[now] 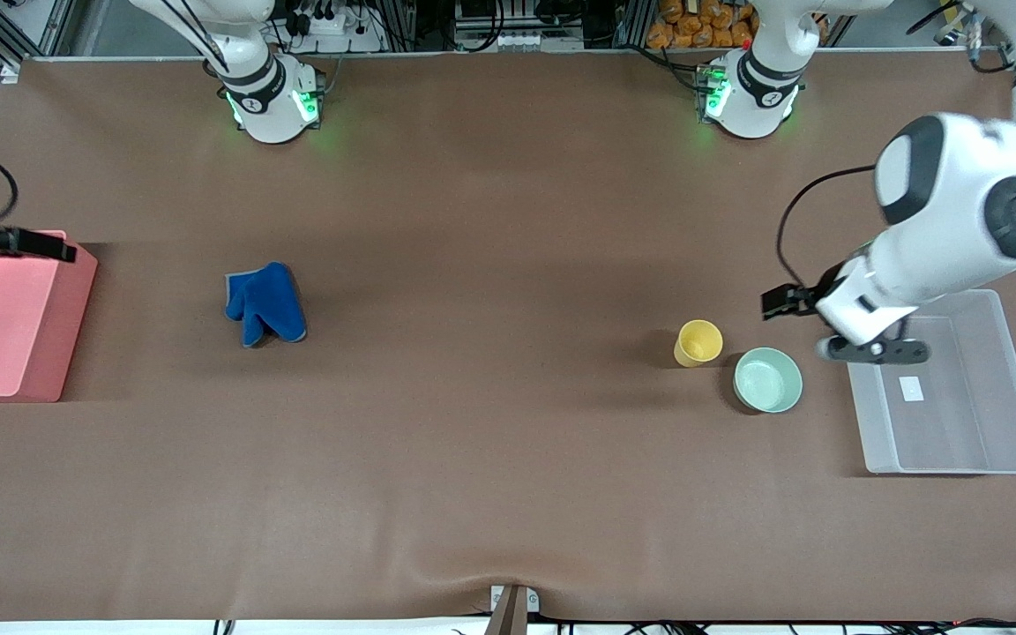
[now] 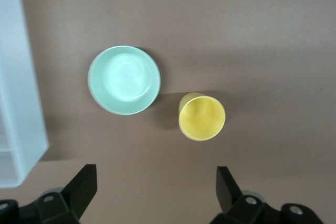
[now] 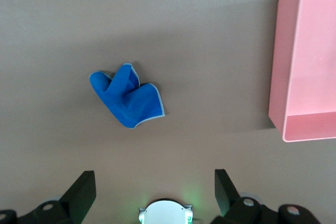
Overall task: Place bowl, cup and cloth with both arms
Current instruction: 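Reach the right gripper to the blue cloth while the left gripper reaches the cup, then grasp the yellow cup with the left gripper while the right gripper grasps the cloth, then carry the yellow cup into the clear bin with the left gripper, then release the cup in the clear bin while the right gripper lifts the cloth, then reach the left gripper to the green bowl while the right gripper carries the cloth, then grasp the green bowl rim with the left gripper and lift it, then lower the bowl into the clear bin while the right gripper drops the cloth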
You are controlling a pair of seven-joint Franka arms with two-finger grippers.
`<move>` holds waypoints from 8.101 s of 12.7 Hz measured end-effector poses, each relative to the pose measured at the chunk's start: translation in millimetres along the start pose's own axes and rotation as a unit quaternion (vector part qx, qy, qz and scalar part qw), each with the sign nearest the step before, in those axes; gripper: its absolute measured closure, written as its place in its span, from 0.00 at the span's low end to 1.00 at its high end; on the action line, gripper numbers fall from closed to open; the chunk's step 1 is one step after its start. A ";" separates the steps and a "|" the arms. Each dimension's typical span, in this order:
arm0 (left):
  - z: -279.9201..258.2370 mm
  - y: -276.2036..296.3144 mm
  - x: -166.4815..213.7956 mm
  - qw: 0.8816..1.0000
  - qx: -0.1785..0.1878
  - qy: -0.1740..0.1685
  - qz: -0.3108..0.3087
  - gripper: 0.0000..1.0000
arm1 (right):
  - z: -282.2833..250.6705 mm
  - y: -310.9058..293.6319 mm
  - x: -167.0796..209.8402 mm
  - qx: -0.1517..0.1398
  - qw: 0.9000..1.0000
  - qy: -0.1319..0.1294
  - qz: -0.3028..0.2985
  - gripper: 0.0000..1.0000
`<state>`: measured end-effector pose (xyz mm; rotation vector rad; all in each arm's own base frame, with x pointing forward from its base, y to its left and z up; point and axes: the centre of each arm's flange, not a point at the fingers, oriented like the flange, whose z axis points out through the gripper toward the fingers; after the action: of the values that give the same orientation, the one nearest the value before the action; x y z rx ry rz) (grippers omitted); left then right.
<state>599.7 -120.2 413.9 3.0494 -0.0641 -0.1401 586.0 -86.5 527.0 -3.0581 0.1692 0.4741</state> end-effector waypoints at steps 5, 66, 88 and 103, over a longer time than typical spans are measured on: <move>75.5 16.6 8.4 1.000 0.000 -0.001 -0.013 0.00 | 88.0 -11.7 67.9 0.026 0.999 -0.041 -0.009 0.00; -9.9 -255.1 93.8 0.998 0.022 0.043 -0.032 0.24 | 61.8 76.5 24.8 0.159 0.970 -0.082 0.164 0.98; 188.6 -115.6 50.9 0.994 0.043 0.047 -0.087 0.85 | 101.6 334.6 -2.4 -0.096 0.984 -0.068 -0.133 0.98; 48.0 -343.2 11.1 0.999 0.023 -0.040 0.015 0.97 | 215.1 365.3 58.0 -0.101 0.966 -0.044 -0.236 0.98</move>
<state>619.2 216.7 334.4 3.0863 -0.1195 -0.2635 534.9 -442.6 295.3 -3.0993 -0.6322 0.6177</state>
